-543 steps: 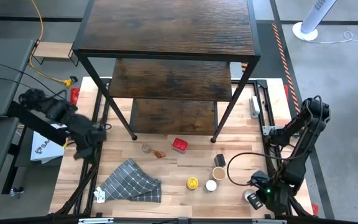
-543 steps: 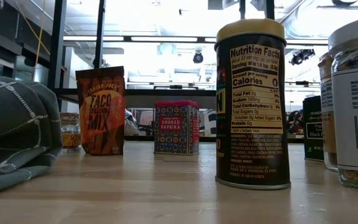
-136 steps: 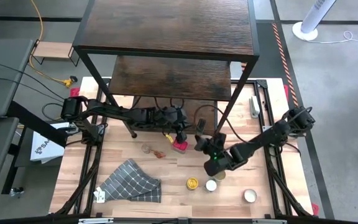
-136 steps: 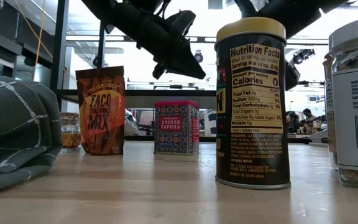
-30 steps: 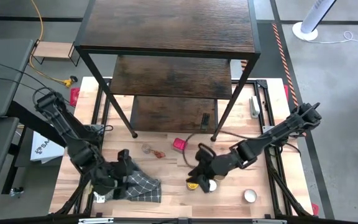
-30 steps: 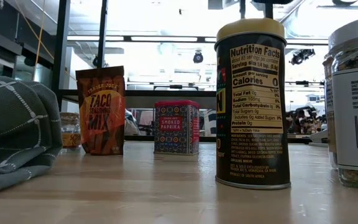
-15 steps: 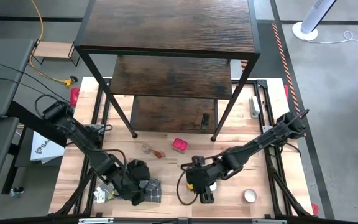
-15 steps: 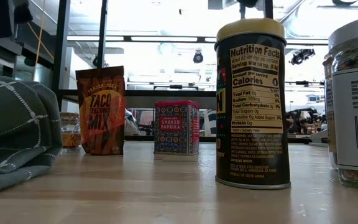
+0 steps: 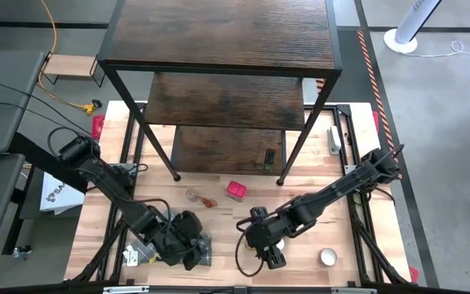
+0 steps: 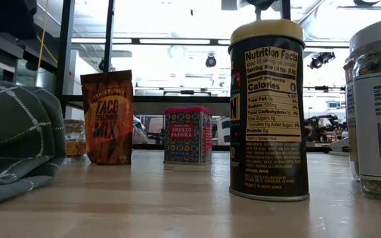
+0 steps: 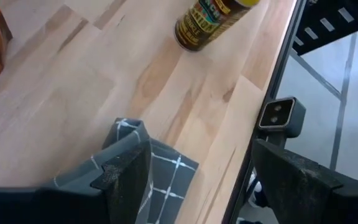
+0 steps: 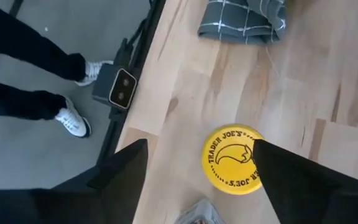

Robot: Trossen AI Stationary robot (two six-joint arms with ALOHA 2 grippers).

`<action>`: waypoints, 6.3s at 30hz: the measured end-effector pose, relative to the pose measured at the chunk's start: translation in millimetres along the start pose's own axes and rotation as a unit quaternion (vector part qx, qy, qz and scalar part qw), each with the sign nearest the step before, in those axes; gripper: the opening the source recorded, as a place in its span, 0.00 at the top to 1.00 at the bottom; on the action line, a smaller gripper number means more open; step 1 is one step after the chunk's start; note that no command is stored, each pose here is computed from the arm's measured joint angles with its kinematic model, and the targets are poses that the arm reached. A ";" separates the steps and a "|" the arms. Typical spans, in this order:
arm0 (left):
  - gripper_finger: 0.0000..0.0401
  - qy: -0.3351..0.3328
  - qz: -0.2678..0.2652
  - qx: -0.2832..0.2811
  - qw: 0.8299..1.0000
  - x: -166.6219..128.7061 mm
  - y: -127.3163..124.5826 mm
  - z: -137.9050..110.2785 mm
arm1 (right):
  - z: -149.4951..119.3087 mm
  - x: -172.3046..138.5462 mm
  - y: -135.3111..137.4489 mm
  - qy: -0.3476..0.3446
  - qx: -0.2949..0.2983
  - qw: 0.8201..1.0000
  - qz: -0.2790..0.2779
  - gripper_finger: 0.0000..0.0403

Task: Shelf spices
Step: Put the yellow seasoning bottle on the shelf

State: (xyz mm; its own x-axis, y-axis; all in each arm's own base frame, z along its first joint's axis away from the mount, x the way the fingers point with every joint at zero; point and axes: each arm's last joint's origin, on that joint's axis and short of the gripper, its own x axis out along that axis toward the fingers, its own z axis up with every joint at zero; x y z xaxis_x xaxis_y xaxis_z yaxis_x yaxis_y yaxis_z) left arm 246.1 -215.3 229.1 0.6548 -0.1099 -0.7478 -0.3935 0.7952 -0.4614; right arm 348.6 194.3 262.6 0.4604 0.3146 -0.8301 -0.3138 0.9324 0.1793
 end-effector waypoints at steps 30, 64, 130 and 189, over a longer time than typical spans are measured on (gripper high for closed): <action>0.31 -0.003 -0.001 0.059 0.998 -0.5 -0.6 -1.0 | -15.3 57.4 -11.1 0.066 -0.029 0.994 -0.082 0.27; 0.31 -0.232 -0.026 0.364 0.902 -88.1 19.0 102.2 | 57.2 -90.9 -34.5 -0.229 0.123 0.949 -0.179 0.48; 0.53 -0.479 0.227 0.045 0.847 96.1 59.7 159.3 | -26.3 -169.0 19.3 -0.213 0.358 0.857 -0.303 0.17; 0.75 -0.428 0.125 0.164 0.880 0.3 59.4 190.0 | -24.9 -170.2 17.3 -0.230 0.311 0.856 -0.344 0.17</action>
State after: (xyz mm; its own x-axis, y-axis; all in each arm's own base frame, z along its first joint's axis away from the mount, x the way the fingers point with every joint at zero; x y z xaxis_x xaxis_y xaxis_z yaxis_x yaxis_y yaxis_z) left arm 345.6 -54.8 292.1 0.8754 0.4714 -0.1075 -0.4793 0.8752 -0.0652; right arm 244.2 152.4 393.8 0.6810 -0.4439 -0.5824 0.6000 0.7942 0.0964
